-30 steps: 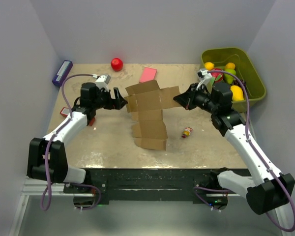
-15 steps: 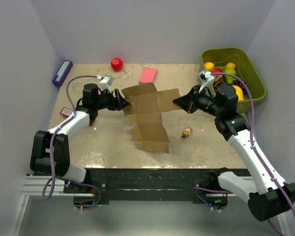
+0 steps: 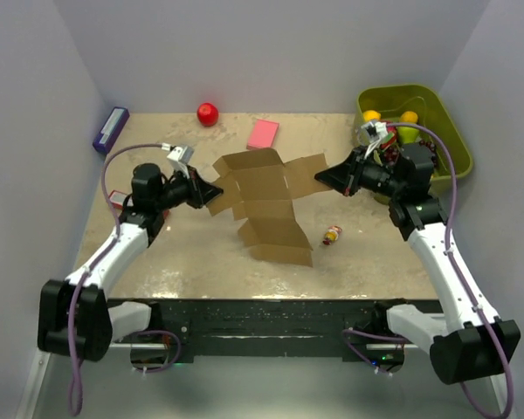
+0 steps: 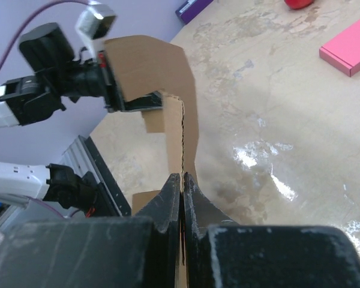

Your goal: Fold the paper box

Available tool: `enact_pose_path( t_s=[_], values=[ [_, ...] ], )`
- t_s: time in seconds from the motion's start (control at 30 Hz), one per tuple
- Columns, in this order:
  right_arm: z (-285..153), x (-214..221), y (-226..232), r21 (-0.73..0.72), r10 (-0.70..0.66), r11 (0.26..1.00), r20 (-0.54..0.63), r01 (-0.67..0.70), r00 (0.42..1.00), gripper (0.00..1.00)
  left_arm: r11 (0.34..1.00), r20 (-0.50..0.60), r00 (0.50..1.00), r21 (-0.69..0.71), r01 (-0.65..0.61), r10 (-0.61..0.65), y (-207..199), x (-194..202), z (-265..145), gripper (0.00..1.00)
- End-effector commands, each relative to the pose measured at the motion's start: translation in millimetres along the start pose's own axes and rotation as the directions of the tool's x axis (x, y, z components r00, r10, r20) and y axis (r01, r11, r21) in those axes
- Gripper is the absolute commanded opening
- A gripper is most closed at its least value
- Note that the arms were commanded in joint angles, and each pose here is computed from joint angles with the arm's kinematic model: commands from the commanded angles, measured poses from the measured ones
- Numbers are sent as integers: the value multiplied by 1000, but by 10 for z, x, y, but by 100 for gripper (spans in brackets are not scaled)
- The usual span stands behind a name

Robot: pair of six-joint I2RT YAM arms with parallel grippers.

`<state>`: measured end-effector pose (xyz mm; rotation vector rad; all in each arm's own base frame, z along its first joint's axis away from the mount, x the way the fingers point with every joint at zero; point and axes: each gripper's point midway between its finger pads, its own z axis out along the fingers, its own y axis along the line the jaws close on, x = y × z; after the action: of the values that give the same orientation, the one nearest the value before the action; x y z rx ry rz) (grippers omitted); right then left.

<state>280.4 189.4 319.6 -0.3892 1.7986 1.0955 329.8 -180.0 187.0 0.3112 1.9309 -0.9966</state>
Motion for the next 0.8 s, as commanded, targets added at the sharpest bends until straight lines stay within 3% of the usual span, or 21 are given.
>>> enact_pose_path(
  t_s=[0.0,0.2,0.37,0.43,0.47,0.5,0.57,0.6,0.63,0.73,0.77],
  values=[
    [32,-103,115,-155,-24,988,11,25,1000,0,964,127,972,150,-218,200,-536,-235,-300,0],
    [127,-93,-54,-173,-89,981,24,92,996,0,868,193,945,379,-320,263,-1076,-171,-576,0],
    [237,-63,-435,-41,-25,999,9,25,1000,4,848,181,949,428,-313,258,-1173,-140,-633,0],
    [236,-68,-522,13,-16,1000,11,15,1000,16,876,188,943,357,-325,274,-1058,-204,-577,0],
    [227,-81,-545,33,-19,999,18,18,1000,23,901,140,959,331,-281,247,-972,-136,-545,0],
    [186,-141,-573,79,-41,996,45,37,998,38,914,132,961,302,-273,243,-911,-167,-508,0],
    [110,-182,-623,151,-55,988,65,44,996,55,929,107,968,274,-249,227,-833,-137,-473,0],
    [37,-248,-557,168,-88,983,88,72,992,72,940,103,969,240,-242,223,-767,-170,-444,0],
    [-28,-307,-616,231,-102,970,110,74,989,81,942,95,967,221,-252,237,-716,-164,-431,0],
    [-272,-493,-530,326,-200,936,181,133,963,98,957,54,973,176,-229,222,-605,-130,-405,0],
    [-358,-553,-525,366,-225,920,205,139,953,99,961,38,976,173,-216,213,-585,-99,-403,0]
  ],
)
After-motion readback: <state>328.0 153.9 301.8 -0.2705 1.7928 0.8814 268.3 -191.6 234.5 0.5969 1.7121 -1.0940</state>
